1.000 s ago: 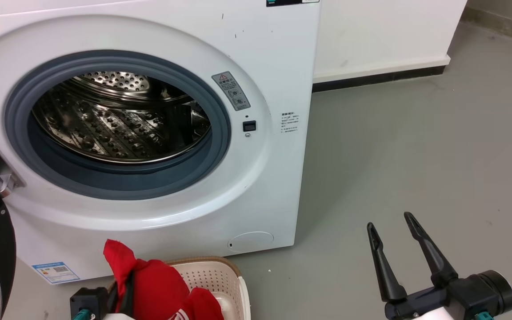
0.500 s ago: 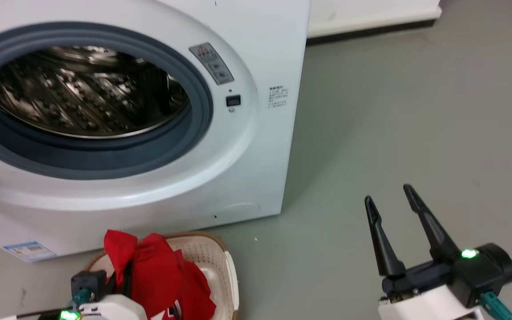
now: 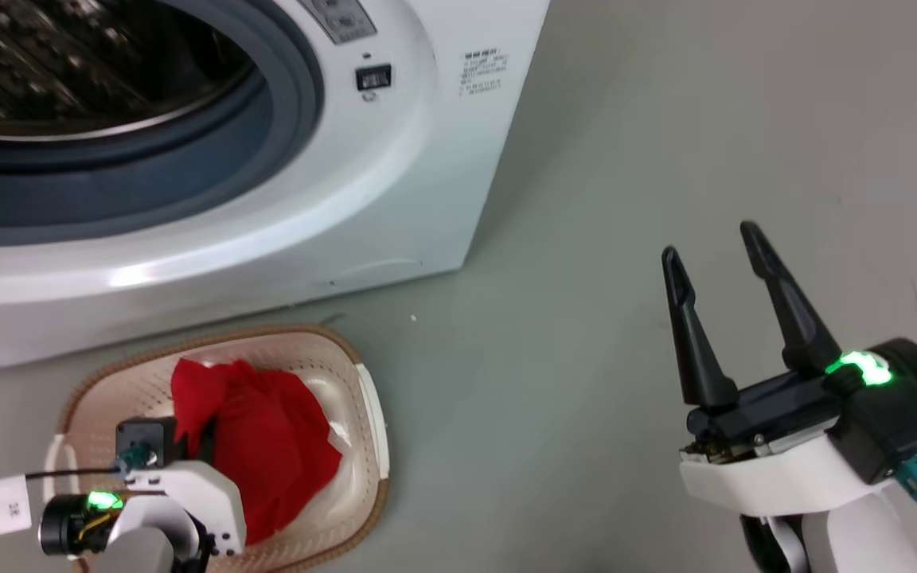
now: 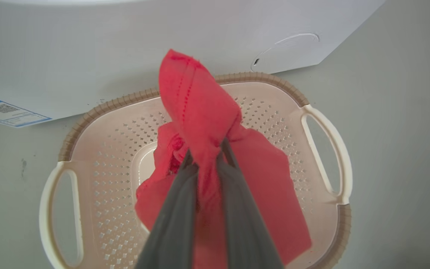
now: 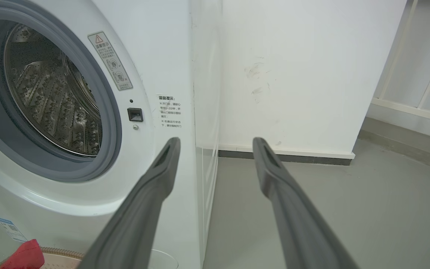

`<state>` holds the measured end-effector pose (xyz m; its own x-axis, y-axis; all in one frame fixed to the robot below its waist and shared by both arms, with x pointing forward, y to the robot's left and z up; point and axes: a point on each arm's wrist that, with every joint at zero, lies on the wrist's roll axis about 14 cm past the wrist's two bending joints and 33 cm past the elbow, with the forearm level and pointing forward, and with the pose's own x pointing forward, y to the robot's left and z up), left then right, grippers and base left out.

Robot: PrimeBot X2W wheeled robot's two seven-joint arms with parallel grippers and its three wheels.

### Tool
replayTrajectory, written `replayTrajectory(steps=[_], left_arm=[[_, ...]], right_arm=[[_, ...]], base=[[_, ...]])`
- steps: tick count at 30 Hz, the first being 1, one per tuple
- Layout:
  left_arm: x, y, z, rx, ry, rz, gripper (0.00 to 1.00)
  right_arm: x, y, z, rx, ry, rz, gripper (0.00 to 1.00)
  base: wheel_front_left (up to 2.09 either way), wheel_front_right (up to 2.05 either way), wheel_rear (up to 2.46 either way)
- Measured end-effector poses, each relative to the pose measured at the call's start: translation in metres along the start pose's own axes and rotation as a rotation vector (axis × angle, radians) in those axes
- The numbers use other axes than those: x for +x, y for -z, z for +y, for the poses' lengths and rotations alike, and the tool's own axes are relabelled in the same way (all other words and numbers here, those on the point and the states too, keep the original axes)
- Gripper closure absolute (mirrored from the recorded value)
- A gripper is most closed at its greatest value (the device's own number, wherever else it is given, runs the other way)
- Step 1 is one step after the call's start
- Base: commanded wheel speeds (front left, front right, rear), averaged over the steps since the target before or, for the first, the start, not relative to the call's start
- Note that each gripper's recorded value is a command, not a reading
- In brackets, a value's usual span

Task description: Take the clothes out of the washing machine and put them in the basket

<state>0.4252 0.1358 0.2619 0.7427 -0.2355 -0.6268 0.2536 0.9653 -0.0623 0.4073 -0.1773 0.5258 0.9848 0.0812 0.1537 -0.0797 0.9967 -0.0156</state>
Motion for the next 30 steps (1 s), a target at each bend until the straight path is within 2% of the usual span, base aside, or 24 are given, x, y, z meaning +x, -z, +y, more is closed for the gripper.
replayTrajectory(steps=[11, 18, 30], left_arm=[[0.053, 0.059, -0.006, 0.005, 0.039, 0.201, 1.00], [0.076, 0.105, -0.001, -0.019, 0.009, 0.351, 1.00], [0.100, 0.133, 0.002, -0.044, -0.034, 0.402, 1.00]], right_arm=[[0.029, 0.043, -0.010, -0.011, 0.004, 0.074, 0.00], [0.042, 0.075, -0.018, -0.008, 0.017, 0.128, 0.00], [0.048, 0.112, -0.024, -0.003, 0.029, 0.194, 0.00]], base=[[0.00, 0.00, 0.00], [0.00, 0.00, 0.00], [0.00, 0.00, 0.00]])
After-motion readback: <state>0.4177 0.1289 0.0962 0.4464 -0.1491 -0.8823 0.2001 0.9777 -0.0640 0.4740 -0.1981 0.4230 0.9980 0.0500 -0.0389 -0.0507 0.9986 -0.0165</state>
